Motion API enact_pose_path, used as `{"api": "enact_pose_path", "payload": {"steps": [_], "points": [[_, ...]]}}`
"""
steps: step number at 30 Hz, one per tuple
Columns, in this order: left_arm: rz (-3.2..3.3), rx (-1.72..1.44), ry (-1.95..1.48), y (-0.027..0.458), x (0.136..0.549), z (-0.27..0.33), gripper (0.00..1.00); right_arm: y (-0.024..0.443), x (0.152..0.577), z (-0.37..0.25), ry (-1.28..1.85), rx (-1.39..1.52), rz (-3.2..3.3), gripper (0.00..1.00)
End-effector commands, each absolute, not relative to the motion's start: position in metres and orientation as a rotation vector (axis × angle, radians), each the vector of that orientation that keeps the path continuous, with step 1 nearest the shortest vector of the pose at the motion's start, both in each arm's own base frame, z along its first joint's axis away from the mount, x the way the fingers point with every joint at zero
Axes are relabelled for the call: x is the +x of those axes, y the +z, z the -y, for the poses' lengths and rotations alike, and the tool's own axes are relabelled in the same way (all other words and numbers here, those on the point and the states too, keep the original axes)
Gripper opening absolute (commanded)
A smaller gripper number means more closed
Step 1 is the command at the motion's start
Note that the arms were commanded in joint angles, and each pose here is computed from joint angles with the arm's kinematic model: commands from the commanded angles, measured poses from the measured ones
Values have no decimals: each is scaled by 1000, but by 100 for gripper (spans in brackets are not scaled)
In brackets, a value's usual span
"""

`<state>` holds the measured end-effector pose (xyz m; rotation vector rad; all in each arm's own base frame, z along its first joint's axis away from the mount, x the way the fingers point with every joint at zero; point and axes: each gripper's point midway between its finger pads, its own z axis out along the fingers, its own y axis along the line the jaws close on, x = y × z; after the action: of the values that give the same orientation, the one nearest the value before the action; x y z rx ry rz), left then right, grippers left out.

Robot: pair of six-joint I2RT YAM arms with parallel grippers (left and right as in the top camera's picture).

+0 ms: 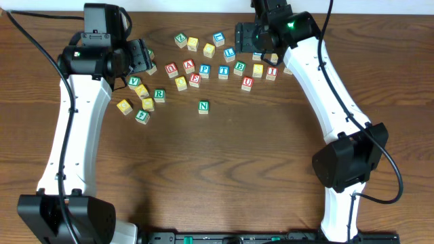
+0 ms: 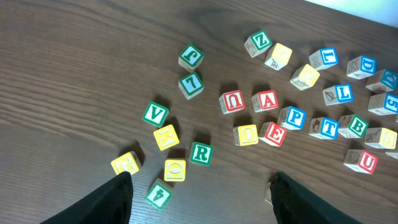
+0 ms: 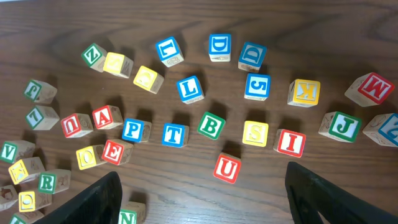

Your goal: Spell out NEURIPS

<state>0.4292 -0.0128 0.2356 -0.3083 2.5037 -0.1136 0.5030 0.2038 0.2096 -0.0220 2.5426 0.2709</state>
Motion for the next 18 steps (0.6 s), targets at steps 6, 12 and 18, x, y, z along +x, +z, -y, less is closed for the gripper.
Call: {"api": "enact_pose_path", "payload": {"steps": [6, 12, 18], "points": [[-2526, -304, -87, 228, 428, 9, 70, 202, 500, -204, 250, -8, -2562, 80], [-2527, -304, -87, 228, 428, 9, 70, 202, 500, -204, 250, -9, -2562, 80], [-2527, -304, -87, 228, 428, 9, 70, 202, 500, -204, 249, -8, -2563, 80]]}}
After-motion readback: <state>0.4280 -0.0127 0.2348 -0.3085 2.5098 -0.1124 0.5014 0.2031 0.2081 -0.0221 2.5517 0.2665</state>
